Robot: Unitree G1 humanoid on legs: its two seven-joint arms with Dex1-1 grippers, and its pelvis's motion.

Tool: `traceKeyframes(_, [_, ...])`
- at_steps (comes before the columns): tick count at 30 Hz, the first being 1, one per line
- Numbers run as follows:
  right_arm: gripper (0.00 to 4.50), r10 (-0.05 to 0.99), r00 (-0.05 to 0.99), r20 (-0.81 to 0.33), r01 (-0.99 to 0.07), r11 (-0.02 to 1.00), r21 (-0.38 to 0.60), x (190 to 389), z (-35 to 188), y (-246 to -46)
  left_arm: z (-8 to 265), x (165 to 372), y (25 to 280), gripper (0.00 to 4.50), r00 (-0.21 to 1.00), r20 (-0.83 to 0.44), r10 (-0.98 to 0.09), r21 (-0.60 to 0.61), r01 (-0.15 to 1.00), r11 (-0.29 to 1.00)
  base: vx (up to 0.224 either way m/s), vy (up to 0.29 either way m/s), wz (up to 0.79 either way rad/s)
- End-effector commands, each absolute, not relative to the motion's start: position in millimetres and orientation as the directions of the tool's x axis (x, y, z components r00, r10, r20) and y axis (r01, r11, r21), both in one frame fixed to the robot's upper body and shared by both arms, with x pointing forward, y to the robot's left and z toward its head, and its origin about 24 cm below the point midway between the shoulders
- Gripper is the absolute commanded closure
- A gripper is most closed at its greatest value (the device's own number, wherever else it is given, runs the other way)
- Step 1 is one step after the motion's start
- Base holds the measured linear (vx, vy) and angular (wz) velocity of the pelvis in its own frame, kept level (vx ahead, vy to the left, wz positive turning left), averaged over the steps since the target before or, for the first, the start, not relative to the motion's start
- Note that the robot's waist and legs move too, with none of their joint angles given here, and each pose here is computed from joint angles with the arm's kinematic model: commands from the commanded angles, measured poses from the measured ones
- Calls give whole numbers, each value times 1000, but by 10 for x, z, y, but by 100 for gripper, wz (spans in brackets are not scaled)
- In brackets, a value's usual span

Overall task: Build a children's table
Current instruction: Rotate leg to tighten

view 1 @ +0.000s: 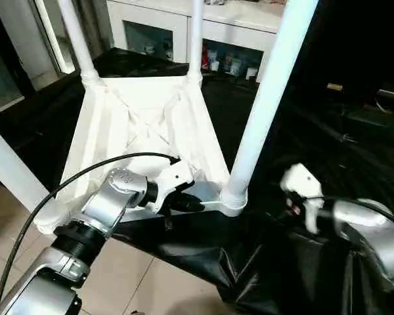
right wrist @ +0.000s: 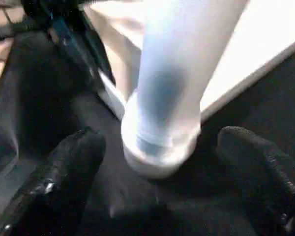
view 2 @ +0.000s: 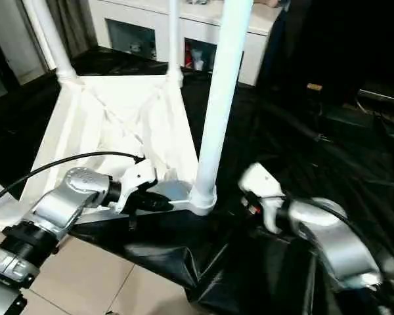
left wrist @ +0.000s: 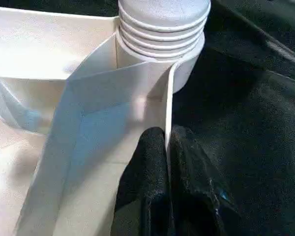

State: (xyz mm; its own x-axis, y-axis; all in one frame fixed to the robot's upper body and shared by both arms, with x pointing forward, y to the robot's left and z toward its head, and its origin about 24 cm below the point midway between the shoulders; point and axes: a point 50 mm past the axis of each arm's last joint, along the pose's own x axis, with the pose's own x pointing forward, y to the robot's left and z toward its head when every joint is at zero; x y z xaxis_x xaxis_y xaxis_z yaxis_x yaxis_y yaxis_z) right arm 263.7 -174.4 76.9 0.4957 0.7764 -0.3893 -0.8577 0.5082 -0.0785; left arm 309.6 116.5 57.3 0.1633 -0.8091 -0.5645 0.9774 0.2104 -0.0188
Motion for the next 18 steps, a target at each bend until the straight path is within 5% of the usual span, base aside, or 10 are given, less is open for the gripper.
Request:
traceKeyframes(1, [12,765,510,-393,-849,520,-89,2665,735,-1723,514,3052,1184,450,135,-574,-808,-54,978,201,0,0,0])
traceKeyframes(11, [4,789,505,-350,-850,526,-41,2719,655,-1524,521,3068,1205,450,157,-572,-805,-35,976,215,0,0,0])
traceKeyframes(18, [51,786,519,-337,-840,542,-30,2750,630,-1504,520,3077,1214,450,163,-573,-804,-31,975,220,0,0,0])
